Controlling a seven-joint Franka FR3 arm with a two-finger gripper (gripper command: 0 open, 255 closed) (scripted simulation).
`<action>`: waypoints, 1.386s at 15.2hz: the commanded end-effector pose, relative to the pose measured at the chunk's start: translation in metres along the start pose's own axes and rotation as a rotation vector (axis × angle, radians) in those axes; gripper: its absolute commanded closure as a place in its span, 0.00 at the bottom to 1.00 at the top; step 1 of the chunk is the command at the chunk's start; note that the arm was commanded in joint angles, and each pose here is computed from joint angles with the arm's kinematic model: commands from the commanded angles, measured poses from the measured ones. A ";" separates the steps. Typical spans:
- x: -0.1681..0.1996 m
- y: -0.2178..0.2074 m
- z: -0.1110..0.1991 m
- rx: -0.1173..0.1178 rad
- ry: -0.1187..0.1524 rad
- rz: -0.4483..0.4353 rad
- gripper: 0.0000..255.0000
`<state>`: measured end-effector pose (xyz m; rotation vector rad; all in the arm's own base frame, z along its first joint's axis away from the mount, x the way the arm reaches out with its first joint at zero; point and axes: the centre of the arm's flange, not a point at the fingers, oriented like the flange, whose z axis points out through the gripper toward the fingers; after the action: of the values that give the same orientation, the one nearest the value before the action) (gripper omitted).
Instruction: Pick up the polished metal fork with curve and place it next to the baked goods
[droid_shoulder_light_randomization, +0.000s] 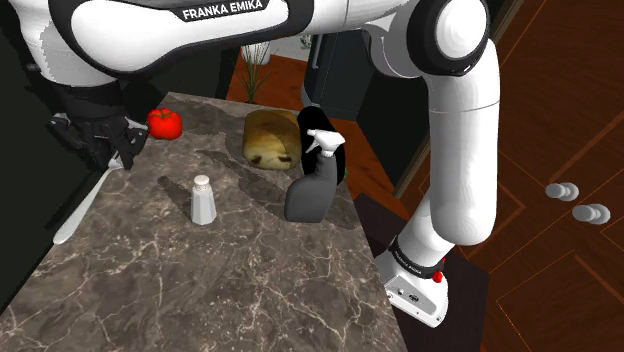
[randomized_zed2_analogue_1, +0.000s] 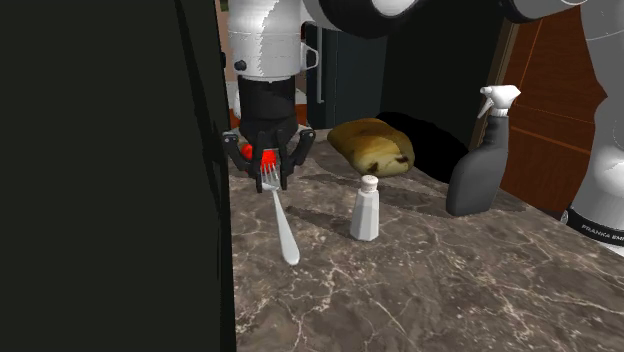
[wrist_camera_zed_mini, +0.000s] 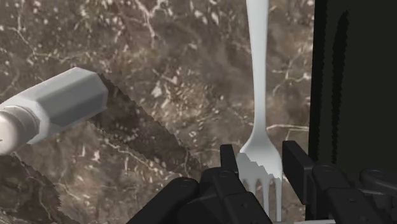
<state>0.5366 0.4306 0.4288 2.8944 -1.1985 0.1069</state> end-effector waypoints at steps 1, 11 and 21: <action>0.001 0.001 -0.010 -0.001 0.000 0.000 1.00; 0.004 0.000 -0.063 -0.001 0.000 0.000 1.00; 0.102 0.041 -0.065 -0.001 0.000 0.000 1.00</action>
<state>0.5699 0.3433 0.4968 2.8928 -1.1999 0.1060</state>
